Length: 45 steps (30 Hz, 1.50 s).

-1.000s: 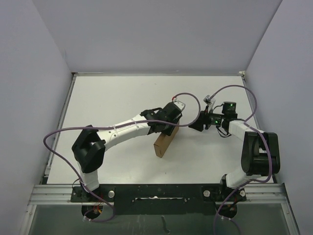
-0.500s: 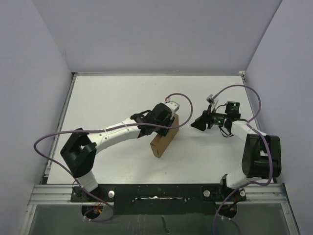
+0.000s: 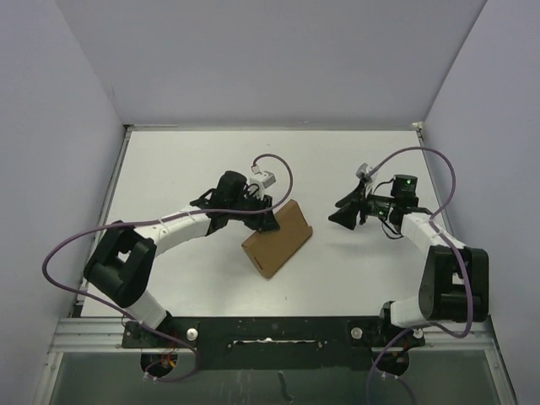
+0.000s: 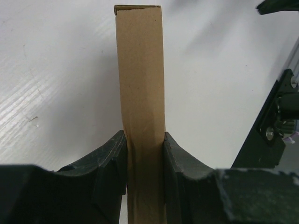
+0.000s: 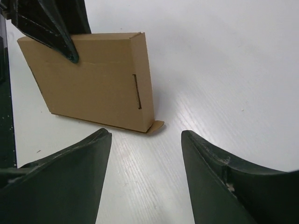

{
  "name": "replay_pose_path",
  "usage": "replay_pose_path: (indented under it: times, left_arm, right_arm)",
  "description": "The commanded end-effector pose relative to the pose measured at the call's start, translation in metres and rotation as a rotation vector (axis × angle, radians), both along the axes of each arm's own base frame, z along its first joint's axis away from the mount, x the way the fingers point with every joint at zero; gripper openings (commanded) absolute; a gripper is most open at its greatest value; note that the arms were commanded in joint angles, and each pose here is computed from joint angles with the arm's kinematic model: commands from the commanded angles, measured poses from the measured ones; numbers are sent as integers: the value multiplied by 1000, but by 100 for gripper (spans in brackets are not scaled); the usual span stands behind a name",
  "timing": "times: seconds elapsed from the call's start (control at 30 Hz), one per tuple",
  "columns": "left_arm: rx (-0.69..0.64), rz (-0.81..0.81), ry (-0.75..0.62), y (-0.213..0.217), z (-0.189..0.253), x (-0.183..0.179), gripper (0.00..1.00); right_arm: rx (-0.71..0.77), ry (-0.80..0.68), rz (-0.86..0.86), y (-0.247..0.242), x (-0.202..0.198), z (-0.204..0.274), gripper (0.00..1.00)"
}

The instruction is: Fold the paper box

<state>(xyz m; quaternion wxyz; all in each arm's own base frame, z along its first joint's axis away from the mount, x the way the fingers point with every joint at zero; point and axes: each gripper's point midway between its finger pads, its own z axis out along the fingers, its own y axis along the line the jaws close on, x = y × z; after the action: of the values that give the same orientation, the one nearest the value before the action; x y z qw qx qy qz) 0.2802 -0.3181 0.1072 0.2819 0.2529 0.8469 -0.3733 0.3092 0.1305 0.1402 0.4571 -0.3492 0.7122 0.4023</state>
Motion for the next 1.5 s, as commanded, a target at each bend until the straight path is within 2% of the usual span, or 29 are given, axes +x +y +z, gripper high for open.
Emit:
replay_pose_path:
  times: [0.0,0.23,0.4,0.67,0.97,1.47]
  left_arm:
    - [-129,-83,-9,-3,16,-13,4]
    - [-141,-47,-11,5,8,-8,4]
    - [-157,-21,-18,9,7,-4,3]
    - [-154,2,-6,14,3,-2,3]
    - [-170,14,0,16,4,1,3]
    - [-196,18,24,16,2,0,3]
  right_arm:
    - [54,163,-32,0,11,-17,61]
    - [59,469,-95,5,15,-54,59]
    - [37,587,-95,17,12,-71,54]
    - [-3,670,-97,29,4,-87,35]
    - [-22,751,-106,38,-1,-100,35]
    - [-11,802,-123,54,5,-101,30]
